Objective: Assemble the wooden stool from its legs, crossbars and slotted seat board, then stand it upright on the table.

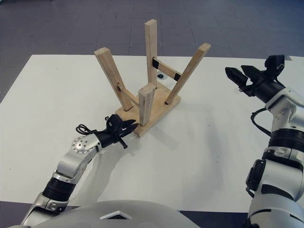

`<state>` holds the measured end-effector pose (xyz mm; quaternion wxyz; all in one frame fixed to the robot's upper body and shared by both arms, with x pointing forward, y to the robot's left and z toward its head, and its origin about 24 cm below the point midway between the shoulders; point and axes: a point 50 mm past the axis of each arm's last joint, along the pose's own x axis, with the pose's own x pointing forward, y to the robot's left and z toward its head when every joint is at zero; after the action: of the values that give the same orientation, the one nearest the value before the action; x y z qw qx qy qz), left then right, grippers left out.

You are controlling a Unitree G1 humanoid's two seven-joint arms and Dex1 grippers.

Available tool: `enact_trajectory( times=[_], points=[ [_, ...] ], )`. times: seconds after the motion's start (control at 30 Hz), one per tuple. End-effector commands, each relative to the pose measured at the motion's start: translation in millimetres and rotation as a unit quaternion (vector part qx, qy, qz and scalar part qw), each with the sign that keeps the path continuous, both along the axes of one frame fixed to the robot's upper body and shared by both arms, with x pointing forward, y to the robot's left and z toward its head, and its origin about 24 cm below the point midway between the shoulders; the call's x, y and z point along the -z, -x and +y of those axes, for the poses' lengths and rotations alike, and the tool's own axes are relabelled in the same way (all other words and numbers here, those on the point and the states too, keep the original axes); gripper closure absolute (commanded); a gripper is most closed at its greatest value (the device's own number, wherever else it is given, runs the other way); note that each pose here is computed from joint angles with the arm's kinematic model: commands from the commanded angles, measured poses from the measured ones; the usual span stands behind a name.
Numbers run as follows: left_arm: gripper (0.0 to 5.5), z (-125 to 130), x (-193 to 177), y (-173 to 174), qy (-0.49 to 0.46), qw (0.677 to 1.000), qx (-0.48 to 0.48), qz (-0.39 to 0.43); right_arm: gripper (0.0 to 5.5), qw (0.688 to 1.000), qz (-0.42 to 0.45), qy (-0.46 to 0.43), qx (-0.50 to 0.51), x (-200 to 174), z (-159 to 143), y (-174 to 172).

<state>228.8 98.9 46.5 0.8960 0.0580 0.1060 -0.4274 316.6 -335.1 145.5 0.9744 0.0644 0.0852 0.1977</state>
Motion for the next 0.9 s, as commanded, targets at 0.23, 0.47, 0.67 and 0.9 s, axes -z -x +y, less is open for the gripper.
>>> enact_trajectory(
  times=[0.23, 0.47, 0.67, 0.9],
  points=[
    [2.86, -18.6, -15.6, -0.9, 0.009, 1.000, 0.005, -0.012, 1.40, 1.000, -0.013, 0.003, -0.004, 3.0, 9.7, -3.2],
    [2.57, -37.6, -21.3, -16.4, 0.004, 0.999, -0.025, -0.047, 1.40, 1.000, -0.012, -0.010, -0.014, 8.7, 23.3, -3.0],
    [3.62, -38.2, -18.8, -20.0, 0.010, 0.999, -0.032, -0.043, 1.40, 1.000, -0.012, -0.006, -0.014, 6.6, 24.9, -2.2],
    [4.38, -19.8, -14.2, -20.4, 0.012, 0.998, -0.022, -0.059, 1.40, 0.990, 0.034, 0.017, -0.136, 8.1, 26.9, 16.6]
  ],
)
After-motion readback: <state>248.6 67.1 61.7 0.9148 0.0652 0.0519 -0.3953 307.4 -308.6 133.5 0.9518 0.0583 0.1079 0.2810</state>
